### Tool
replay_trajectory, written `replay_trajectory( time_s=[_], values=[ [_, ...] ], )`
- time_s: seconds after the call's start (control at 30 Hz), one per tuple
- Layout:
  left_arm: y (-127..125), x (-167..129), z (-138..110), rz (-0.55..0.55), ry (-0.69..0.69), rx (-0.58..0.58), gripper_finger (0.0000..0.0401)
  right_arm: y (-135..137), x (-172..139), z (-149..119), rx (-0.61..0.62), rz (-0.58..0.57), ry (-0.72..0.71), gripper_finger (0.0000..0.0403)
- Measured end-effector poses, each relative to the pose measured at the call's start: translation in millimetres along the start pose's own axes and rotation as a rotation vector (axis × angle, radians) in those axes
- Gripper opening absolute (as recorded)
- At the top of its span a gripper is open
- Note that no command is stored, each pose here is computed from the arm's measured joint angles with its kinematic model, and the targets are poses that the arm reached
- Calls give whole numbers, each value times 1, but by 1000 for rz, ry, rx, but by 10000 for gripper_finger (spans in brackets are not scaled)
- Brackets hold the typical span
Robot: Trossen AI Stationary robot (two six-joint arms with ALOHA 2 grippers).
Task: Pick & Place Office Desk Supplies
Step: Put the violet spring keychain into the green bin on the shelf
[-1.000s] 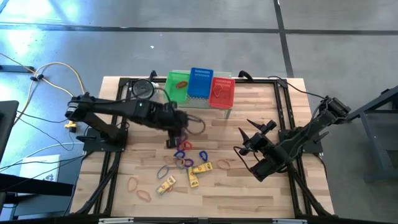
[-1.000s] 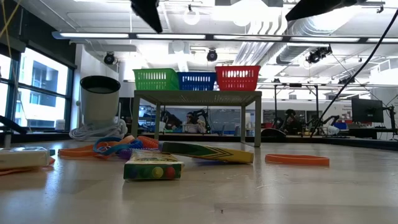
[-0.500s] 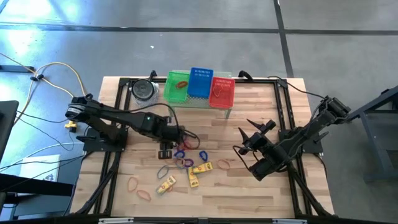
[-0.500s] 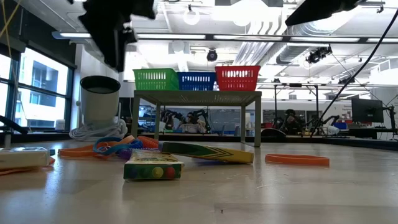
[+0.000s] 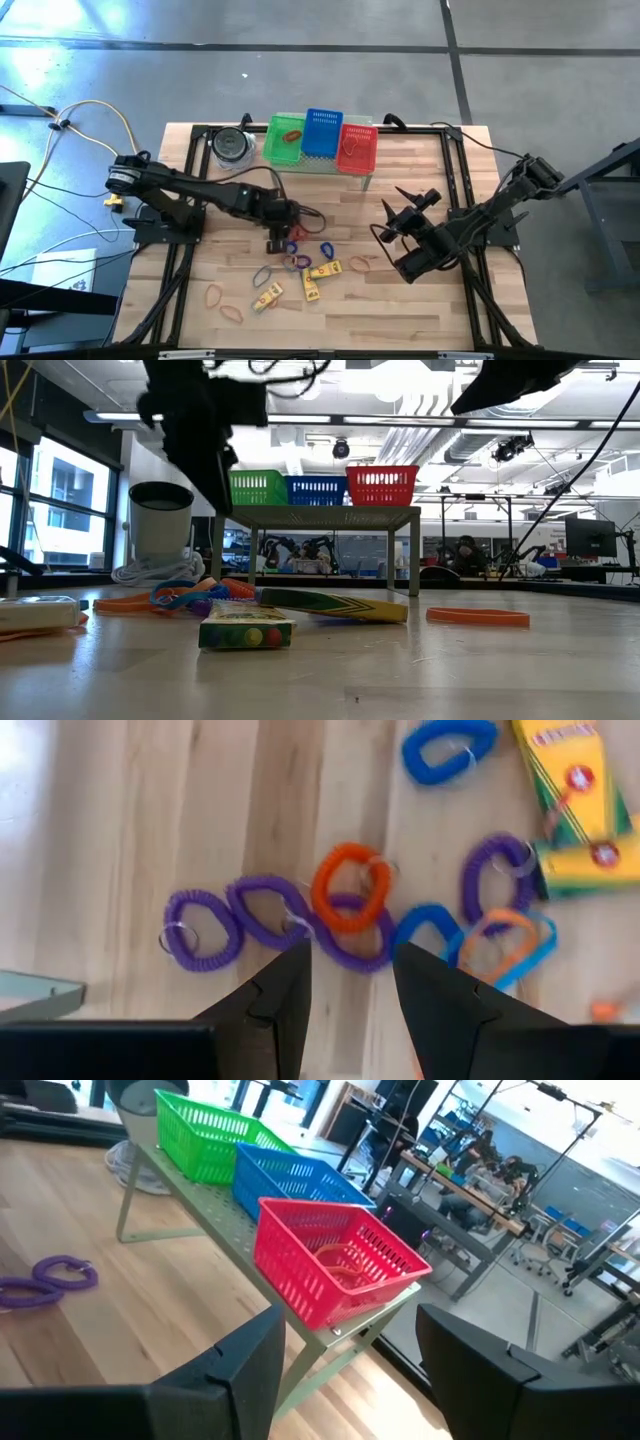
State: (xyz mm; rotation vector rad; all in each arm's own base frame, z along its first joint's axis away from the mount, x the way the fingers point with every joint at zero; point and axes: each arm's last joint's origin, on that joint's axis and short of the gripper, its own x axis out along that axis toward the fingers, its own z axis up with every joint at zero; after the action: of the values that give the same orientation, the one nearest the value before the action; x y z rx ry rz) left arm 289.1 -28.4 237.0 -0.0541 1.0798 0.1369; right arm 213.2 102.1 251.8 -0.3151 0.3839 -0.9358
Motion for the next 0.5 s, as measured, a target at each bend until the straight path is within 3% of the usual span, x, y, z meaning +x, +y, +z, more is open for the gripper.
replay_trajectory(
  time_s=[0.3,0.5],
  values=[
    [22,24,-17,38,17,-45,136,0,0,0,-18,2,3,215],
    [33,37,-28,53,25,126,136,0,0,0,-18,2,3,215]
  ],
)
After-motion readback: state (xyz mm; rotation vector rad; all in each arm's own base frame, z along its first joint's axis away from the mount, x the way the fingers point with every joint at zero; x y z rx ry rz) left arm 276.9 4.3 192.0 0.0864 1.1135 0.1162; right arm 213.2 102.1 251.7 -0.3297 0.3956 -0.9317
